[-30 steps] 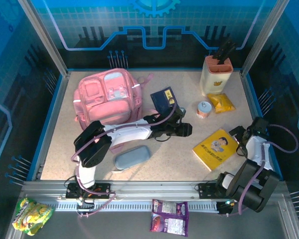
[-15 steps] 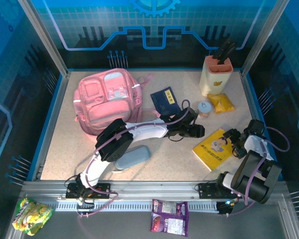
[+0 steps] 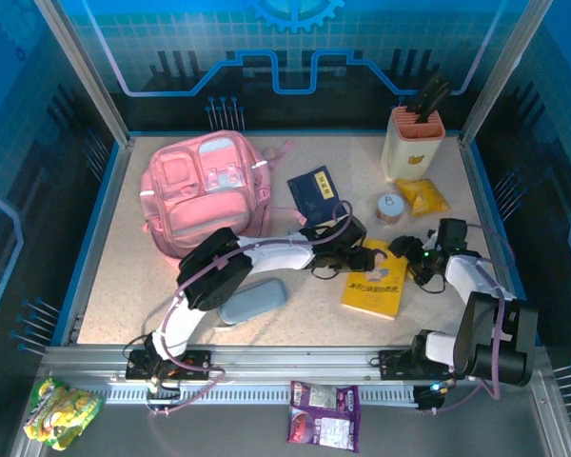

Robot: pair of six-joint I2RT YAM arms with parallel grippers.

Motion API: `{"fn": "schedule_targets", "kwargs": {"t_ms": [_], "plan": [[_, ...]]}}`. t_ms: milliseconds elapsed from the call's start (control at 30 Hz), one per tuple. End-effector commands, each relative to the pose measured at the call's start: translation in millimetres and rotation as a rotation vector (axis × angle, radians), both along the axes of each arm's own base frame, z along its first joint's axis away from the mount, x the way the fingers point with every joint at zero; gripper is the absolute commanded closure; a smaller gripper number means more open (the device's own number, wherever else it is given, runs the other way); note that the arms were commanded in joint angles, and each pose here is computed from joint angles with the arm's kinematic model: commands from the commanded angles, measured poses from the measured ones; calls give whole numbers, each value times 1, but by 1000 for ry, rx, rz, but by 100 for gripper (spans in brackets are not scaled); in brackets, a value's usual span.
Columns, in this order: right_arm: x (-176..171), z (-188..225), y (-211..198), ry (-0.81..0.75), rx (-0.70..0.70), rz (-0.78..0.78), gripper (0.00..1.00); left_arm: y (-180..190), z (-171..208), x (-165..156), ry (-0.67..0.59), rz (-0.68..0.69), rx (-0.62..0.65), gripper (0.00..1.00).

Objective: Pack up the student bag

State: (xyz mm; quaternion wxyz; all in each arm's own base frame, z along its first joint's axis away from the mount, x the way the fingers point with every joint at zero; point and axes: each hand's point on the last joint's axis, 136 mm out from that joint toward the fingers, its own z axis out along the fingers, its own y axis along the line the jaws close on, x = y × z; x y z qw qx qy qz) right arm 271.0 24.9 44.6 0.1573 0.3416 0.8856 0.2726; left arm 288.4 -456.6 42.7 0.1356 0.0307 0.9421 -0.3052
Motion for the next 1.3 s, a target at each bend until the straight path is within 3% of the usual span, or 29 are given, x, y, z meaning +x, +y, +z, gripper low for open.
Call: {"fn": "schedule_targets", "kwargs": {"t_ms": [0, 333, 500, 733, 1067, 1267], "plan": [[6, 21, 34, -44, 96, 78, 22, 35, -11, -10, 24, 110, 67, 47], [-28, 21, 19, 71, -114, 224, 15, 53, 13, -13, 0, 189, 3, 48], [-51, 15, 33, 122, -108, 311, 12, 56, 25, -19, 5, 208, -68, 48], [-65, 10, 48, 124, -94, 357, 9, 56, 13, -22, 53, 239, -68, 48], [-64, 22, 73, 58, 6, 464, 17, 63, 0, -26, 79, 268, -36, 48], [-63, 28, 71, 37, -28, 472, 21, 68, -2, -24, 67, 271, 2, 49]]}}
